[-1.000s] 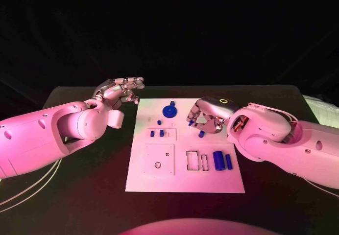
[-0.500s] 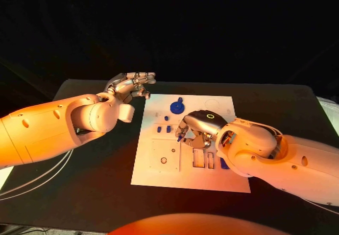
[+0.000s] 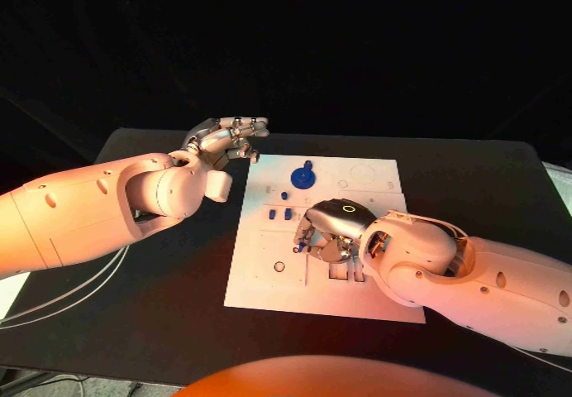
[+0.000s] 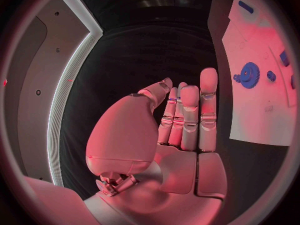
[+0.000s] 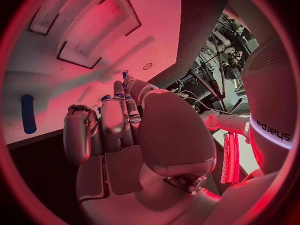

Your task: Assemble the parts on the task board

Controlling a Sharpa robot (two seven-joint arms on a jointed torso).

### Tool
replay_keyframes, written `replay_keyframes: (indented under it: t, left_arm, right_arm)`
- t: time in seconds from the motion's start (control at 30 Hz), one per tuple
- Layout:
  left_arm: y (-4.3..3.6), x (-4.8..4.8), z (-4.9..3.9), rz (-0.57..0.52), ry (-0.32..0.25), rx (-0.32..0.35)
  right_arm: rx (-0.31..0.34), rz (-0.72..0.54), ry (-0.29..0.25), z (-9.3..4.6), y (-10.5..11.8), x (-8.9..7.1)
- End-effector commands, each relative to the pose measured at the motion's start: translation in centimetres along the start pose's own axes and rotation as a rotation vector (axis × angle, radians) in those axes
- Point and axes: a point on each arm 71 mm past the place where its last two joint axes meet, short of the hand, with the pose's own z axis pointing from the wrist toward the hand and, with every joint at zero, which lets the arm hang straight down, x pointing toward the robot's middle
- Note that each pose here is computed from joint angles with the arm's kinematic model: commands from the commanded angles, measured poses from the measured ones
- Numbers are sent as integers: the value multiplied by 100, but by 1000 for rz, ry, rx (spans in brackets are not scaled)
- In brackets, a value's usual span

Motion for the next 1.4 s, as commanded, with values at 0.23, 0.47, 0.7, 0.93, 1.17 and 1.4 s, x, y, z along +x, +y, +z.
replay_keyframes:
  t: [0.23, 0.47, 0.7, 0.93, 1.17, 1.4]
  left_arm:
    - [-7, 33, 1, -5, 26, 5]
    - [-6, 31, 1, -5, 26, 4]
    - [-4, 32, 2, -6, 29, 1]
    - [-2, 36, 3, -7, 32, -1]
    - [-1, 30, 3, -6, 31, -2]
    - [0, 28, 4, -7, 33, -4]
  right_arm:
    - [-6, -26, 9, 42, 12, 47]
    - [1, -41, 3, 74, 19, 57]
    - [16, -61, 1, 105, 16, 71]
    - [16, -68, 15, 121, 30, 88]
    - [22, -71, 10, 103, 7, 86]
    - [4, -57, -30, 71, 27, 62]
